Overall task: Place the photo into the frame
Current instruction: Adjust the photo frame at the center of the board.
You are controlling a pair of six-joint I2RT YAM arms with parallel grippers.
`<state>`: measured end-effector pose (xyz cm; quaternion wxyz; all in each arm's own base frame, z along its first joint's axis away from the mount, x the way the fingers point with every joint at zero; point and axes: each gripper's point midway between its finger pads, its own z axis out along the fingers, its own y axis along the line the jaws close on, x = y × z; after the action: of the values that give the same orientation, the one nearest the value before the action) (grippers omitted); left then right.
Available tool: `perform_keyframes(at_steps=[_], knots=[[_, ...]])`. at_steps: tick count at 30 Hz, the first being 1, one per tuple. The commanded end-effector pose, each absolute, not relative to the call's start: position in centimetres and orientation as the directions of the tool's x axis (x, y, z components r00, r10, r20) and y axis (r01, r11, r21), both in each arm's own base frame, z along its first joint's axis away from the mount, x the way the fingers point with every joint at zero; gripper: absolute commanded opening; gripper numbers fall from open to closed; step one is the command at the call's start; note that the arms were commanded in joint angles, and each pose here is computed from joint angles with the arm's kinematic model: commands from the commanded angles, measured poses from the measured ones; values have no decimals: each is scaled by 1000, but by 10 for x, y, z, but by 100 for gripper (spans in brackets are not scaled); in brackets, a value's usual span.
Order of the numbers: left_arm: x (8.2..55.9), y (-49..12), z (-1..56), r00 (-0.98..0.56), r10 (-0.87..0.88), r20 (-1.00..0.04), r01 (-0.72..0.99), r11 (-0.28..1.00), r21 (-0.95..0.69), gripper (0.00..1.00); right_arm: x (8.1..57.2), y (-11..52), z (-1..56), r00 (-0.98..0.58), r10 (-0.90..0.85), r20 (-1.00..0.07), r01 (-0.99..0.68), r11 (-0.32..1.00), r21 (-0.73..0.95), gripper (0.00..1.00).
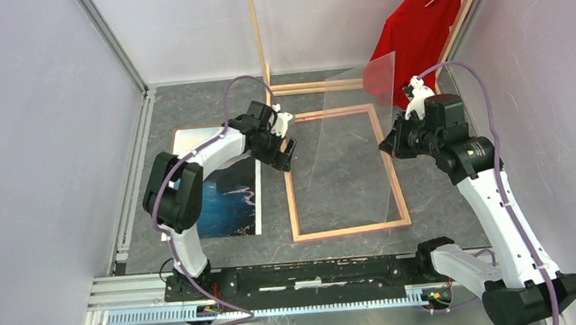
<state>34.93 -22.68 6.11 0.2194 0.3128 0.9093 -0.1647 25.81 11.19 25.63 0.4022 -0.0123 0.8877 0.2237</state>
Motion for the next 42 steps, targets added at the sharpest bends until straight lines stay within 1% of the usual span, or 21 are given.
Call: perform_keyframes(at_steps=[1,3,7,8,10,12,15,16,17,22,26,30,33,36,37,38,40,42], knots=[[355,-255,62,-727,449,-519,626,744,-234,88,257,109,260,-668,135,-732,-216,906,364,0],[351,-258,51,-727,470,-501,638,733,-237,81,258,111,259,-673,132,-728,-226,900,372,0],[347,-261,39,-727,493,-478,646,727,-234,73,259,116,261,-675,132,-726,-243,889,388,0],[347,-262,37,-724,497,-479,650,723,-232,70,259,116,263,-674,133,-727,-245,888,389,0],[347,-260,32,-717,510,-475,655,725,-211,62,260,118,264,-673,134,-728,-250,885,393,0],[350,-254,26,-706,530,-470,662,729,-174,51,259,120,267,-671,132,-729,-264,877,402,0],[355,-244,21,-692,556,-461,665,739,-109,37,259,125,269,-668,140,-731,-277,865,419,0],[356,-241,20,-687,564,-459,667,740,-89,33,259,125,269,-668,143,-730,-280,861,424,0],[357,-238,20,-683,570,-457,667,741,-74,32,259,127,270,-667,145,-731,-284,857,430,0],[355,-236,24,-666,572,-478,676,735,-62,32,261,131,268,-673,153,-724,-292,844,450,0],[349,-237,33,-665,570,-483,683,725,-85,39,261,132,267,-676,154,-721,-292,842,453,0],[352,-232,44,-607,603,-518,715,698,-25,39,261,135,269,-676,158,-719,-301,832,466,0],[352,-226,41,-595,628,-502,725,689,3,39,260,137,269,-680,160,-716,-305,826,474,0],[347,-227,39,-606,625,-493,725,688,-19,42,260,138,268,-680,165,-714,-307,821,482,0],[346,-228,41,-610,617,-498,723,691,-29,46,260,139,269,-681,169,-713,-307,818,487,0],[345,-231,45,-611,609,-505,723,690,-42,55,260,140,269,-683,173,-710,-307,814,494,0],[343,-236,58,-613,592,-524,723,687,-71,68,260,142,273,-683,178,-709,-313,805,504,0],[345,-242,87,-607,556,-568,718,690,-93,76,261,145,280,-680,184,-710,-322,794,515,0]])
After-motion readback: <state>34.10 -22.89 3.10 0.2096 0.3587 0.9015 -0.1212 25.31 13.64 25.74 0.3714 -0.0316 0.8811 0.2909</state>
